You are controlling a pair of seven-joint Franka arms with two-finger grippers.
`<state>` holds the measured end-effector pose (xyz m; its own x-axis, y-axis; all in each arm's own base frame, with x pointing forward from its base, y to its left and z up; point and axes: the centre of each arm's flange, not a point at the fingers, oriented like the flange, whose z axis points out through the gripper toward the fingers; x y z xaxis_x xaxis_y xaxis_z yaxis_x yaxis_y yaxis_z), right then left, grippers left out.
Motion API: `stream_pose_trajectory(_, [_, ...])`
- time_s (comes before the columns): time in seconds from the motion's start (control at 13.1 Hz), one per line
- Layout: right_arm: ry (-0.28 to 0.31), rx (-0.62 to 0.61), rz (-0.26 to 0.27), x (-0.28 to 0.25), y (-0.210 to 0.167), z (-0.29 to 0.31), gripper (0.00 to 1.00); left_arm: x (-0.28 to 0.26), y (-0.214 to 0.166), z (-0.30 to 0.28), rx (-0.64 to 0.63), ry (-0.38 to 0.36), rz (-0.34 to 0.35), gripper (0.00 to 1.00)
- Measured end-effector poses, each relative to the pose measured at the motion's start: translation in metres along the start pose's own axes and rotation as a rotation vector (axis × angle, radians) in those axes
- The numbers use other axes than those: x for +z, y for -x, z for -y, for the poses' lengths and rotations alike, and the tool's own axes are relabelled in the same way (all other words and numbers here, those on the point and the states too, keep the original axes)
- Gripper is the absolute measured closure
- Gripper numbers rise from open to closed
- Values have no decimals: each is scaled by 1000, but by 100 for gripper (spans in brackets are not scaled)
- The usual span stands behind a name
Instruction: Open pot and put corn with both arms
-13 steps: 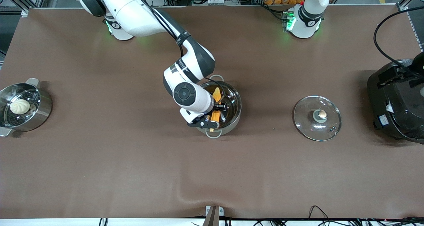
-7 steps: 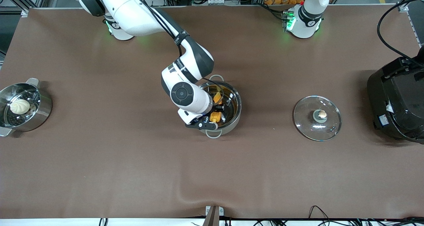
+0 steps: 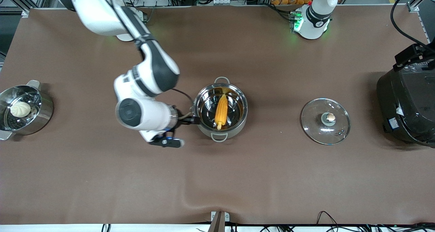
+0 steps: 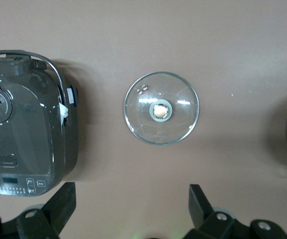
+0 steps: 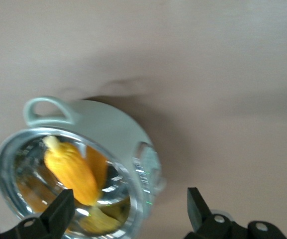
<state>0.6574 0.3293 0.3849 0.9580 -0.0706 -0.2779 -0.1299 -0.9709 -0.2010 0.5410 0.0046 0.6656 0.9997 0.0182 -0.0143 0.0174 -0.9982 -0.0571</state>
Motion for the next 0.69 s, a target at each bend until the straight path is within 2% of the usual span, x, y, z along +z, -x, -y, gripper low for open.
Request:
stream_pose_trajectory(0.23, [55,-51,46,-34,-12,-64,0,0,8,-9,15,32,41,0])
stream_pose_trajectory(0.46, [92,-149,37,-76,-6,-125,0,3,9,-20,34,42,52,0])
stream_pose_trajectory(0.69, [110,-180,15,-122,18,-193,0,14,3,-26,40,42,34,0])
